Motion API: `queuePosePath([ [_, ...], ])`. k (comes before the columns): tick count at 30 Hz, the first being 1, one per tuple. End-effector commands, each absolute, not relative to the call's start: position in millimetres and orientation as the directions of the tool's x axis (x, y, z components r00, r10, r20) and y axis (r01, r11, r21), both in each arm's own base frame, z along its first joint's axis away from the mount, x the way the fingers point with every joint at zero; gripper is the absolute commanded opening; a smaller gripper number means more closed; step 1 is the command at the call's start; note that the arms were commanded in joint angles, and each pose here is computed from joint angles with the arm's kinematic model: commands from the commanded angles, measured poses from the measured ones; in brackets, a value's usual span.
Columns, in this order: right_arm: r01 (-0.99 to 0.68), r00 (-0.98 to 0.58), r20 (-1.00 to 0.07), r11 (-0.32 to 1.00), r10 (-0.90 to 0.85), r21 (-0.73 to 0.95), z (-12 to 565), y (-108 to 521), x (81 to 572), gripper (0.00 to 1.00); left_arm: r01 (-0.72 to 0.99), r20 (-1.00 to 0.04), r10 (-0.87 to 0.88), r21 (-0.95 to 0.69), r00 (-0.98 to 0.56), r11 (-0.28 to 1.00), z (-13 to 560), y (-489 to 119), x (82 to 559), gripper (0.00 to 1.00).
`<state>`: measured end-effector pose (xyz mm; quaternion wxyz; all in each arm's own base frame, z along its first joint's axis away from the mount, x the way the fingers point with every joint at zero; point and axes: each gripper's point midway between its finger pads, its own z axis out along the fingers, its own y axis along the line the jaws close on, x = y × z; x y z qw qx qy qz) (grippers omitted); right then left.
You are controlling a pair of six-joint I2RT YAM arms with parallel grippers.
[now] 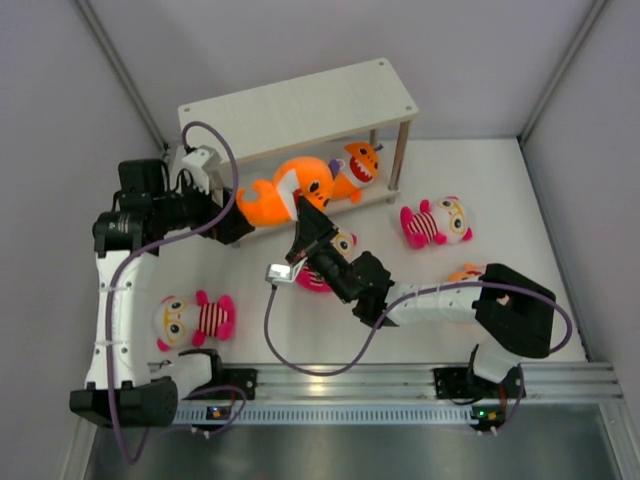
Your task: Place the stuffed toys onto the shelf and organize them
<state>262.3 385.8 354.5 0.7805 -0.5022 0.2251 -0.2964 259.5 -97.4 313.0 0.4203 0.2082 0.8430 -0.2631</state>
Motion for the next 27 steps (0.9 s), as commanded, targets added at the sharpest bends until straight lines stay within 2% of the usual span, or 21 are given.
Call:
queuePosePath([
  [1,0.215,0.787,-0.096,0.416,-0.609,-0.884,387.2,394.5,244.7,0.0,0.676,-0.888,0.139,-0.224,-0.439,0.702,350.2,-112.5,242.6,0.98],
  [3,0.216,0.783,-0.095,0.413,-0.614,-0.885,386.0,393.1,248.2,0.0,0.728,-0.915,0.168,-0.169,-0.366,0.665,357.8,-116.9,228.4,0.98],
  [5,0.259,0.775,-0.05,0.388,-0.629,-0.885,388.1,395.4,248.9,0.0,0.745,-0.928,0.176,-0.14,-0.328,0.652,363.8,-118.4,221.5,0.98],
  [10,0.302,0.783,0.036,0.329,-0.621,-0.895,387.8,412.9,246.4,0.0,0.738,-0.921,0.161,-0.169,-0.354,0.653,363.4,-119.1,225.5,0.98],
  [17,0.277,0.824,0.014,0.383,-0.566,-0.881,402.4,416.6,229.9,0.0,0.721,-0.91,0.159,-0.188,-0.384,0.667,357.4,-117.1,233.1,0.98],
  [18,0.271,0.832,0.014,0.385,-0.555,-0.882,402.7,418.5,227.0,0.0,0.723,-0.907,0.154,-0.199,-0.392,0.662,356.7,-118.2,233.7,0.95],
  [19,0.268,0.837,0.015,0.385,-0.547,-0.883,402.2,420.8,224.7,0.0,0.725,-0.906,0.149,-0.209,-0.397,0.656,356.5,-119.2,233.9,0.8],
  [21,0.249,0.85,0.011,0.384,-0.527,-0.889,397.6,426.6,220.6,0.0,0.73,-0.901,0.137,-0.237,-0.412,0.641,356.2,-122.3,234.1,0.58],
  [22,0.242,0.853,0.001,0.394,-0.522,-0.887,397.7,427.1,219.5,0.0,0.734,-0.9,0.135,-0.243,-0.415,0.634,355.9,-123.4,234.3,0.36],
  [24,0.202,0.862,-0.06,0.45,-0.503,-0.87,399.1,426.4,218.7,0.0,0.733,-0.899,0.139,-0.24,-0.415,0.637,354.7,-123.0,234.5,0.0],
  [25,0.197,0.864,-0.1,0.516,-0.493,-0.834,411.1,419.2,218.1,0.04,0.729,-0.9,0.142,-0.231,-0.411,0.644,354.6,-121.7,234.8,0.0],
  [27,0.167,0.857,-0.166,0.566,-0.488,-0.807,414.1,413.3,222.3,0.23,0.706,-0.896,0.151,-0.215,-0.417,0.675,349.2,-116.2,237.0,0.0],
])
